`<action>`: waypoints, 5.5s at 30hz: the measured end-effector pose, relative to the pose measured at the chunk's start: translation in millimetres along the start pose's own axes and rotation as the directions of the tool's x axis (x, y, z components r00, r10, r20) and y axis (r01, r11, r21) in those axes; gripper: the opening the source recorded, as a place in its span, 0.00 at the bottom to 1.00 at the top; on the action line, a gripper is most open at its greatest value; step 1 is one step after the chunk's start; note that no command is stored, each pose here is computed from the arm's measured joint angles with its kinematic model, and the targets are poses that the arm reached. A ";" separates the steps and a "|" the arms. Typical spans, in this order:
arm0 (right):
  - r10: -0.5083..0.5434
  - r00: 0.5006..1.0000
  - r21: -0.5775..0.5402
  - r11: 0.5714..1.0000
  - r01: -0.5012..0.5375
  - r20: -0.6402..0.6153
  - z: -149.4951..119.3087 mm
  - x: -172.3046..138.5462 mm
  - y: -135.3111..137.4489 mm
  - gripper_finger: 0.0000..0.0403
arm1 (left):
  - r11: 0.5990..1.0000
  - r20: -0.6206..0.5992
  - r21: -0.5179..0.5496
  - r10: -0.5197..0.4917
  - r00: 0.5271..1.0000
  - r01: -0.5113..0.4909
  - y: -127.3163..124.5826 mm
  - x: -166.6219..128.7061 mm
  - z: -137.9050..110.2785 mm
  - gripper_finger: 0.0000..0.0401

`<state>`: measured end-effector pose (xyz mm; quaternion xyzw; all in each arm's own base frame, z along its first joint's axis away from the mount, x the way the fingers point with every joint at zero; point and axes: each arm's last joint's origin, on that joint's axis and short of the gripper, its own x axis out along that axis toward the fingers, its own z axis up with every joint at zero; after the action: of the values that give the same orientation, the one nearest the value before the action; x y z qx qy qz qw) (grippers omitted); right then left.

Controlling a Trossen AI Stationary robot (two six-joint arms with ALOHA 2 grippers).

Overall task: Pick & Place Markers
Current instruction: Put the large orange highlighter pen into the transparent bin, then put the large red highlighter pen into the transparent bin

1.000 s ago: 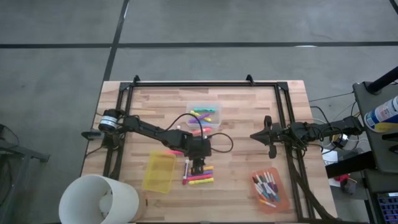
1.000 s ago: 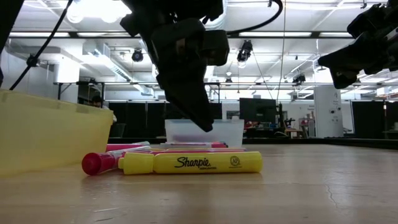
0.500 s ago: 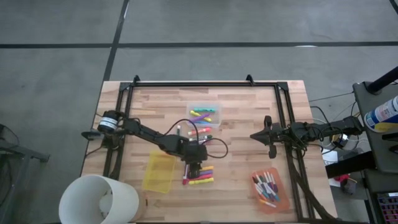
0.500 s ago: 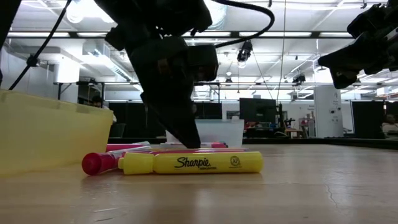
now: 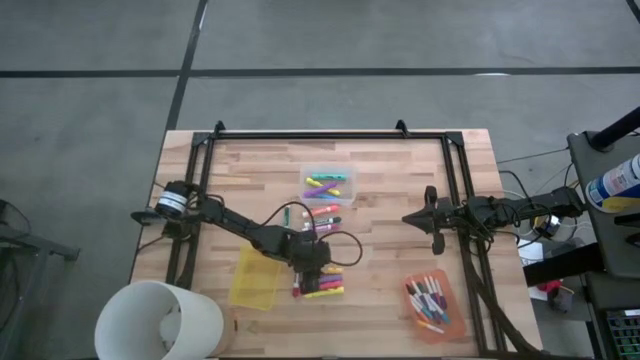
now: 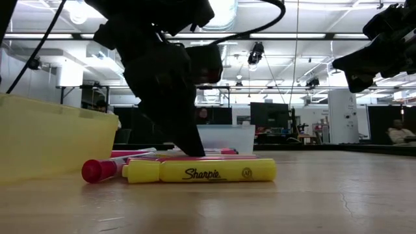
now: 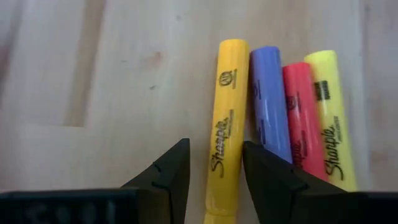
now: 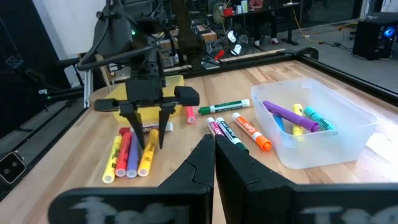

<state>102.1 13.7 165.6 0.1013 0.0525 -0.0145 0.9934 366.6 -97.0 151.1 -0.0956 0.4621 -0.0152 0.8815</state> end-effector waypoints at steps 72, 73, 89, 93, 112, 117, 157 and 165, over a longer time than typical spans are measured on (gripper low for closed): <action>0.000 1.000 0.000 1.000 0.000 0.000 -0.1 0.0 0.0 0.02 | 0.475 0.086 0.253 0.856 0.509 -0.843 105.3 -35.5 52.6 0.16; 0.000 1.000 0.000 1.000 0.000 0.000 -0.1 0.0 0.0 0.02 | 0.479 0.087 0.251 0.854 0.513 -0.841 105.0 -35.7 53.4 0.16; 0.000 1.000 0.000 1.000 0.000 0.000 -0.1 0.0 0.0 0.02 | 0.545 0.088 0.204 0.818 0.569 -0.814 104.9 -34.5 55.5 0.35; 0.000 1.000 0.000 1.000 0.000 0.000 -0.1 0.0 0.0 0.02 | 0.544 0.088 0.201 0.819 0.568 -0.815 104.9 -34.5 55.5 0.37; 0.000 1.000 0.000 1.000 0.000 0.000 -0.1 0.0 0.0 0.02 | 0.629 0.171 0.156 0.742 0.648 -0.762 70.9 -43.6 75.4 0.37; 0.000 1.000 0.000 1.000 0.000 0.000 -0.1 0.0 0.0 0.02 | 0.662 0.180 0.148 0.712 0.678 -0.735 55.6 -43.7 73.8 0.37; 0.000 1.000 0.000 1.000 0.000 0.000 -0.1 0.0 0.0 0.02 | 0.989 -0.084 -0.039 -0.143 0.986 0.141 -15.2 -30.5 47.7 0.37; 0.000 1.000 0.000 1.000 0.000 0.000 -0.1 0.0 0.0 0.02 | 0.994 -0.129 0.010 -0.103 0.986 0.105 -26.6 0.7 32.1 0.37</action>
<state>102.1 13.7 165.5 0.1012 0.0524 -0.0147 0.9934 394.8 -118.2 173.2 -0.1109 0.5121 -0.0714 0.8488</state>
